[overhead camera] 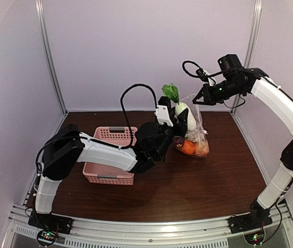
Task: Place the food in the zip-top bag and seal the zipper
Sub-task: Place the fake vegetable in the zipper food storage bag.
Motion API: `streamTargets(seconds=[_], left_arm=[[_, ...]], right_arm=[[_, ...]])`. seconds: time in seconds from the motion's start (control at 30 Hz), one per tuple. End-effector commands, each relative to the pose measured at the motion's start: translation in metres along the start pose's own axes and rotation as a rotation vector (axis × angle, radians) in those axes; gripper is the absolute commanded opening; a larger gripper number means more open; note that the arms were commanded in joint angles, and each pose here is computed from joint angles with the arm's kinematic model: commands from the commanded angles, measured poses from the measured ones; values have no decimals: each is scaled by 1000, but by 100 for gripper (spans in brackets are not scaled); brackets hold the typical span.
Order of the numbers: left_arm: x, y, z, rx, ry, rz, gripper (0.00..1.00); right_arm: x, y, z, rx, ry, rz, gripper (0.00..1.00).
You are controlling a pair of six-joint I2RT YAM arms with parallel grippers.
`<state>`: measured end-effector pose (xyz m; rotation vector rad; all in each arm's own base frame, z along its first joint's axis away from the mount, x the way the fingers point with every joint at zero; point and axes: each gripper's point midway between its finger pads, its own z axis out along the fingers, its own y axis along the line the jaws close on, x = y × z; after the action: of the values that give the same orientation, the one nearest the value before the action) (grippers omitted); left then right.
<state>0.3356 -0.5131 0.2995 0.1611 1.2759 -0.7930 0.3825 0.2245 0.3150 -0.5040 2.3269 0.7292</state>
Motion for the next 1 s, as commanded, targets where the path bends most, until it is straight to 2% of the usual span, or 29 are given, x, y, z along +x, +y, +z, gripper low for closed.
streamTargets(seconds=[0.0,0.13,0.2,0.27,0.4,0.47,0.53,0.6,0.73,0.87,0.97], left_arm=[[10,33,11,-204,-22,143,4],[23,26,25,-199,-3,170,21],[22,15,28,-143,11,173,39],[19,6,28,-90,39,182,52],[3,8,19,-66,63,181,57],[-12,11,15,-43,44,155,67],[-17,9,13,-3,65,143,79],[-21,2,13,48,97,143,87],[-35,-15,12,138,135,153,96],[-59,-25,7,184,142,165,98],[-68,-3,-5,76,205,123,98]], right_arm=[[-7,28,-17,-155,-52,29,0],[-8,33,-17,-193,-51,39,0],[-9,31,-18,-194,-53,44,0],[-12,28,-21,-204,-62,54,0],[-18,22,-26,-241,-81,93,0],[-19,19,-27,-262,-84,113,0],[-19,16,-25,-269,-85,124,0],[-18,14,-24,-272,-82,132,0],[-16,11,-22,-272,-84,135,0],[-17,10,-21,-268,-89,131,0],[-14,10,-20,-272,-89,135,0]])
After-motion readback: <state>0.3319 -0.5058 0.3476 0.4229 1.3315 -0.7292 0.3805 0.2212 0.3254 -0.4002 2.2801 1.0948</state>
